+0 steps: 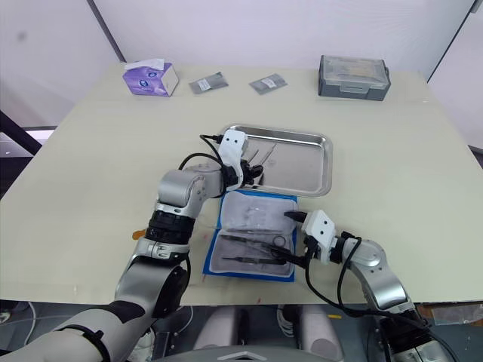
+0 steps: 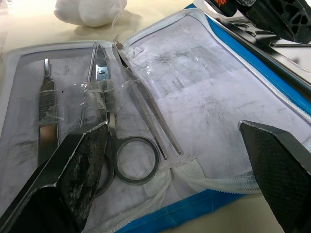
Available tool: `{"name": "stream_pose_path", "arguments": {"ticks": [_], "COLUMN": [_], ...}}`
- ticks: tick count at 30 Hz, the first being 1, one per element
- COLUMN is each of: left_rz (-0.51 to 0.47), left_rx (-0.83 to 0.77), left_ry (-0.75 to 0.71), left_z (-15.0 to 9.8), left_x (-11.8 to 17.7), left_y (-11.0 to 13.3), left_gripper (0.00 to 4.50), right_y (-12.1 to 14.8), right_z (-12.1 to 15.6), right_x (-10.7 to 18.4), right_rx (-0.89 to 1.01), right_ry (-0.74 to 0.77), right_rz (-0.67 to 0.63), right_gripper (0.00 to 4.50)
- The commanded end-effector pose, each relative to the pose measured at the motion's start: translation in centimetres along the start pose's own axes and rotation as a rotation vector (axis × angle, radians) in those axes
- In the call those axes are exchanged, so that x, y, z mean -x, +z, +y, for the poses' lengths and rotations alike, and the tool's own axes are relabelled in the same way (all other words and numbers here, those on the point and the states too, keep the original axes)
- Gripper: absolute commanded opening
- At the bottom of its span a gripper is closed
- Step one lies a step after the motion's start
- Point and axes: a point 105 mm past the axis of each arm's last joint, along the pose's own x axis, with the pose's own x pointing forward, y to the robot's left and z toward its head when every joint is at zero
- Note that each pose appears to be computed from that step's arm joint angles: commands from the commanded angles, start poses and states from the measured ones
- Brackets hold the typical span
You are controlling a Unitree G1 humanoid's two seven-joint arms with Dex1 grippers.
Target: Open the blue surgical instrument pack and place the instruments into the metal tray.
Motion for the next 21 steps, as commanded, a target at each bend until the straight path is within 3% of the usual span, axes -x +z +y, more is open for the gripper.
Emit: {"name": "stream_pose_path", "arguments": {"ticks": [1,5,9,11,21], "left_rz": [-0.113,-0.162,-0.19,-0.212,-0.099], "left_rx": [-0.043,-0.07,-0.027,-0.109,-0.32], "left_ry": [-0.061,-0.151,-0.33,-0.389,-0.759], "left_z": [-0.6,-1.0,-1.8,-1.5,-0.5], "left_x": [1.5,2.5,4.1,4.9,9.7], "left_y": [2.8,4.0,5.1,5.3,1.4], "left_gripper": [2.42,2.42,2.42,2.42,2.42], "right_y": [-4.0,-4.0,-4.0,-4.1,-4.1], "right_z": [1.2,1.3,1.3,1.3,1.3], "right_x": [0.3,0.2,0.2,0.2,0.2], "right_rx": [-0.106,-0.105,-0.103,-0.103,-0.103], "right_ry": [0.005,0.007,0.011,0.012,0.009], "right_rz": [0.134,0.134,0.136,0.136,0.136], "right_gripper": [4.5,4.5,4.5,4.5,4.5]}}
